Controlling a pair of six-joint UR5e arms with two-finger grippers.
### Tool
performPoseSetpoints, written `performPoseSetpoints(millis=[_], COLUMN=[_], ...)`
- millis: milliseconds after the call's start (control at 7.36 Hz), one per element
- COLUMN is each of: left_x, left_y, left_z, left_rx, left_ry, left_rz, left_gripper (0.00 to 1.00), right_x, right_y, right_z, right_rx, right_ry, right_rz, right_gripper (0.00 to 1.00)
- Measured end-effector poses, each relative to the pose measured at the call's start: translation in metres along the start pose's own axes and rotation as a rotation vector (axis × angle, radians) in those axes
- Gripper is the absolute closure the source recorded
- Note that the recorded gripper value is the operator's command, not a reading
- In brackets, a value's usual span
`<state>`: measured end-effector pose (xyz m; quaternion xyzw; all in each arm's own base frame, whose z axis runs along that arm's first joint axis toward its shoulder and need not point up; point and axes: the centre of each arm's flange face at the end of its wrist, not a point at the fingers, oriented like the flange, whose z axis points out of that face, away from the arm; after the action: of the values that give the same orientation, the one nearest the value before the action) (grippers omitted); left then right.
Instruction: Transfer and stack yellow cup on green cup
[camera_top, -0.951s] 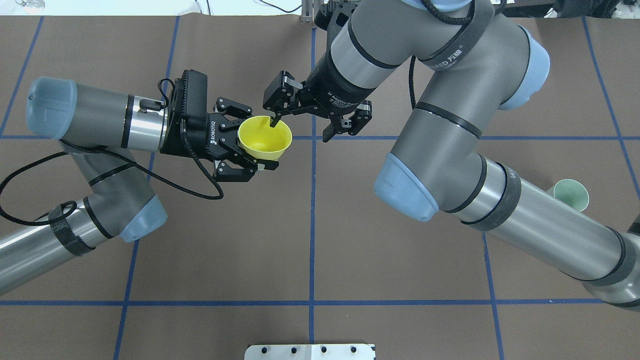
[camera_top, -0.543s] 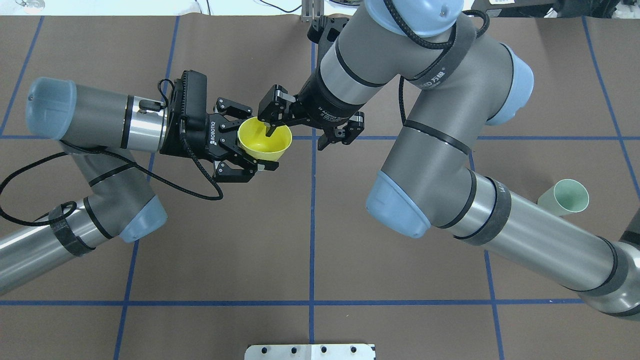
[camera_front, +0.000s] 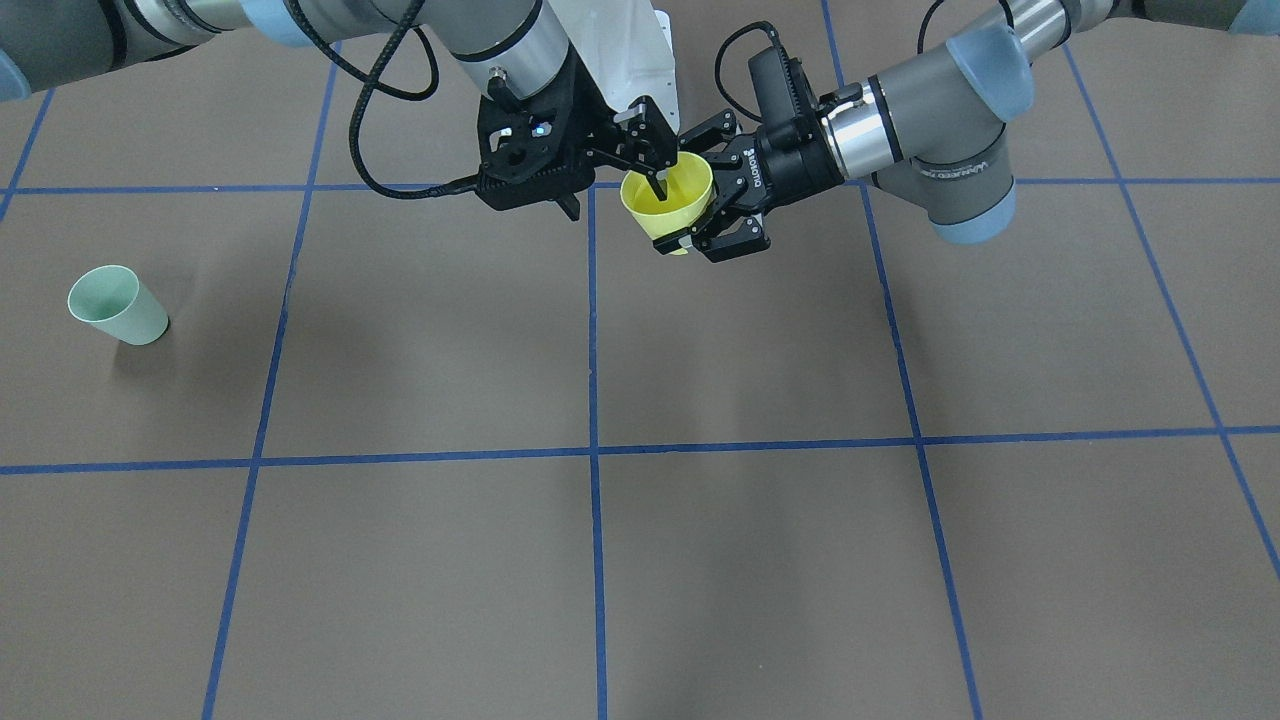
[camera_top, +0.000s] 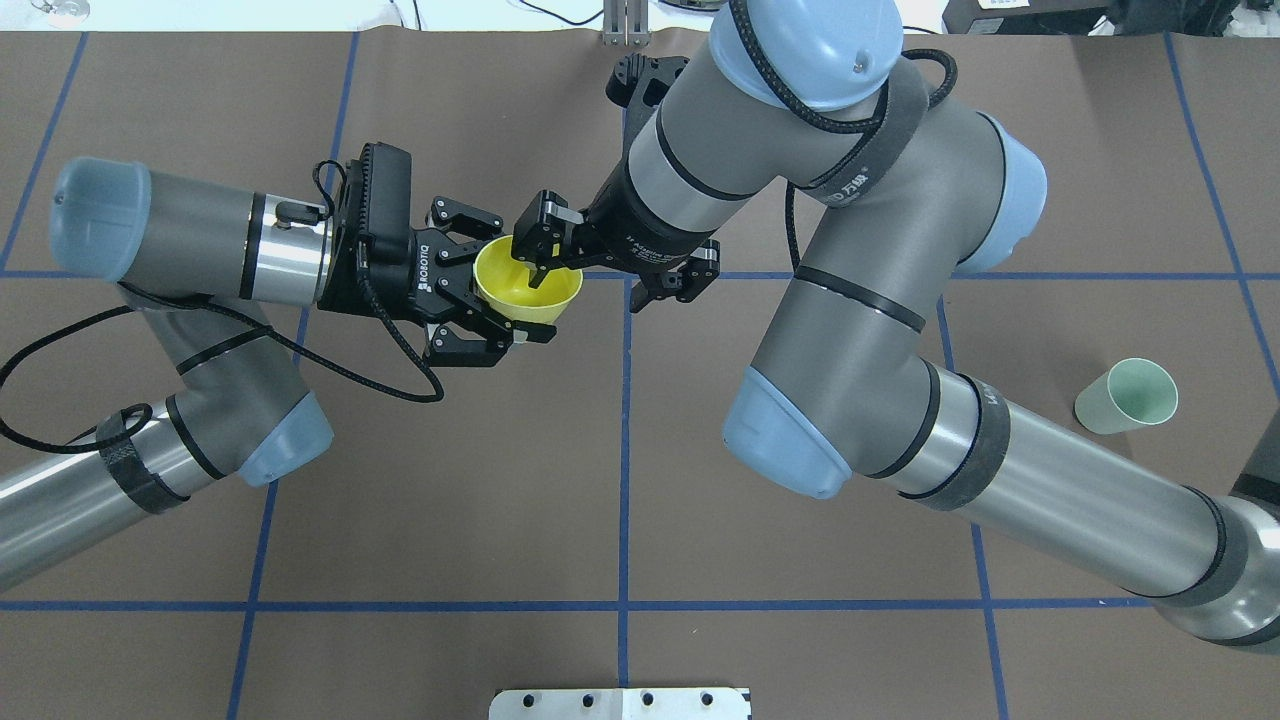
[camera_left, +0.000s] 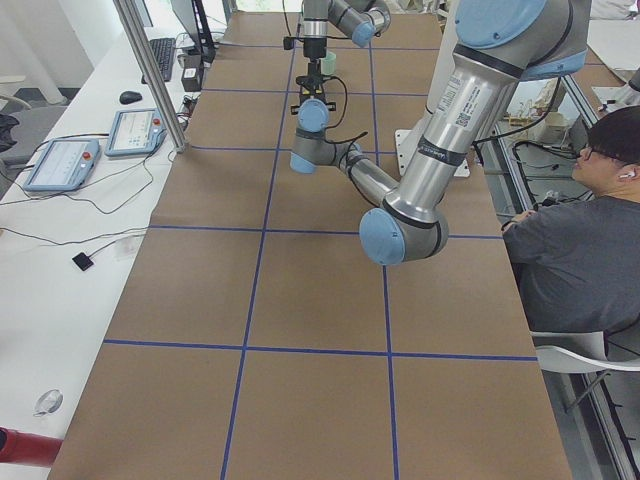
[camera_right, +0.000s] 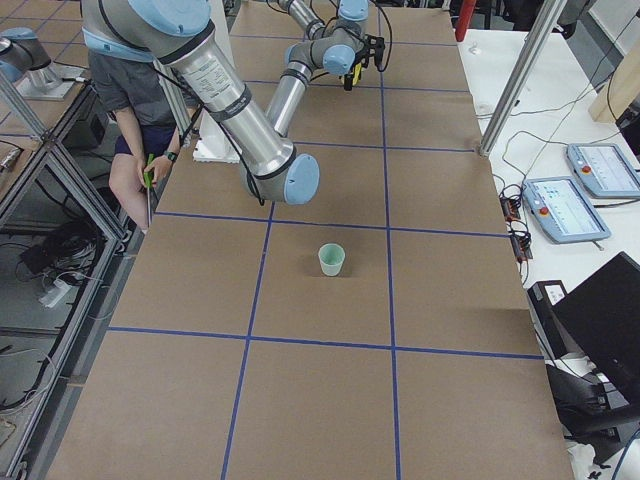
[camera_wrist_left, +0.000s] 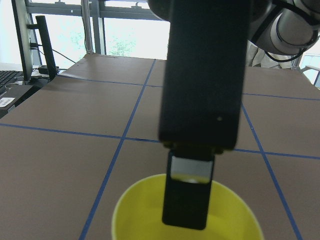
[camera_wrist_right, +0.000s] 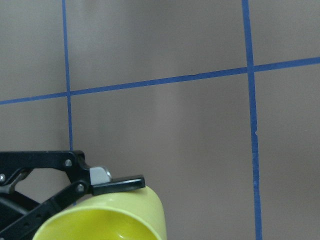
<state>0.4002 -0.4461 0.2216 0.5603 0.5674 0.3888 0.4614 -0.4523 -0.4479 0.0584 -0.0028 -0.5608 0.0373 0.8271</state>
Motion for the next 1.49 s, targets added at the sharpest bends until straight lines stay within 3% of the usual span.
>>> performPoseSetpoints(millis=[136,1223,1358,1494], left_x=[0.000,0.000,0.000,0.000], left_y=[0.001,0.004,0.005,0.005], left_z=[0.000,-0.002,-0.002,-0.002], left_rx=[0.001,-0.002,-0.003,-0.003], left_ry=[0.000,0.000,0.000,0.000], left_rz=[0.001,0.000,-0.001,-0.001], left_gripper=[1.00,1.00,1.00,1.00], right_x=[0.000,-0.010,-0.010,-0.010], right_y=[0.000,0.001,0.001,0.001], right_z=[0.001,-0.002,-0.001,-0.001], right_rx=[0.001,0.004,0.003,0.004], right_ry=[0.001,-0.012,-0.011,-0.011], right_rz=[0.000,-0.010,-0.010,-0.009], right_gripper=[0.62,0.64,1.00,1.00])
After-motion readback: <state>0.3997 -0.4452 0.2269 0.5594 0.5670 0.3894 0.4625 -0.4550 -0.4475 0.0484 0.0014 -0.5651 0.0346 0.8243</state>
